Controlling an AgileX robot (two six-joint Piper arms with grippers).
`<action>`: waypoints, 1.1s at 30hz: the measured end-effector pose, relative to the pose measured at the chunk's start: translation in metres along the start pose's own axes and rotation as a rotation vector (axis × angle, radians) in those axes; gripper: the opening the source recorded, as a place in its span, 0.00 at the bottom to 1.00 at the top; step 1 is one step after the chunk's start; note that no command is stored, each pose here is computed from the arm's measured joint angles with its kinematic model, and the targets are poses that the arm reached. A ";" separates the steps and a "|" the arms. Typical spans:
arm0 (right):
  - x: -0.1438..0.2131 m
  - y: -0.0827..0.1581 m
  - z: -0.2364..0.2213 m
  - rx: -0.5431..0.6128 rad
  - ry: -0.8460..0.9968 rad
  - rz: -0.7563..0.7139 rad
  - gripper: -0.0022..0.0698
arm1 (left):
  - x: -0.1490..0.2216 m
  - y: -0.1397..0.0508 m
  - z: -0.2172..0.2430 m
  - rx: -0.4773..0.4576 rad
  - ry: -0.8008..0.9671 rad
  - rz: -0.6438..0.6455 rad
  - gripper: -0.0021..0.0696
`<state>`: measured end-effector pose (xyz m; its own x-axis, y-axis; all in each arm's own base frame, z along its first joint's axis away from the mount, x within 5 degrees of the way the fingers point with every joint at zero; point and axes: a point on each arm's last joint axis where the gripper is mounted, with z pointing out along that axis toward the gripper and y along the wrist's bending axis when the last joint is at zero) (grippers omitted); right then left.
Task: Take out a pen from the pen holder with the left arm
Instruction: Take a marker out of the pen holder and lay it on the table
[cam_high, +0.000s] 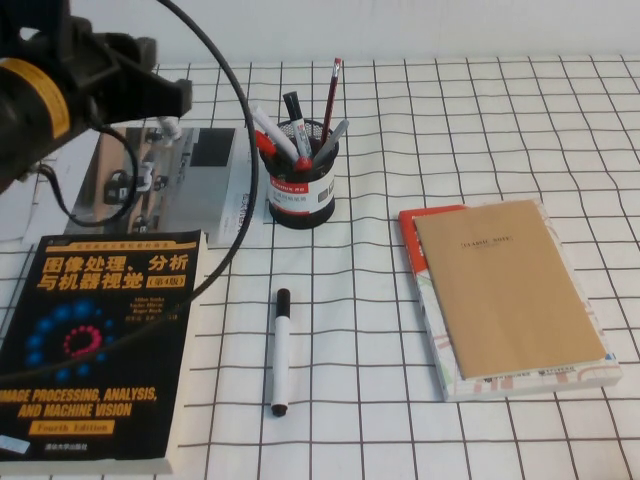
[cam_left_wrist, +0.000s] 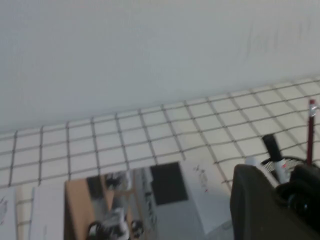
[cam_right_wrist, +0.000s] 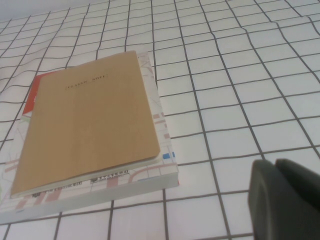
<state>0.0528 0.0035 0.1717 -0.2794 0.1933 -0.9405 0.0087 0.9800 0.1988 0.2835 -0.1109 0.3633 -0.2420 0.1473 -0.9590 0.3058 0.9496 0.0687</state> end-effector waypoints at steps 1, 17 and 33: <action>0.000 0.000 0.000 0.000 0.000 0.000 0.01 | -0.001 0.002 -0.003 -0.030 0.027 -0.007 0.18; 0.000 0.000 0.000 0.000 0.000 0.000 0.01 | 0.041 -0.030 -0.011 0.166 0.774 -0.045 0.18; 0.000 0.000 0.000 0.000 0.000 0.000 0.01 | 0.103 -0.038 0.092 0.364 1.098 -0.243 0.18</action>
<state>0.0528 0.0035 0.1717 -0.2794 0.1933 -0.9405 0.0087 0.9800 0.1988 0.3316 -0.1574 0.2370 -0.9376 0.3011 -0.1738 0.3439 0.8770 -0.3356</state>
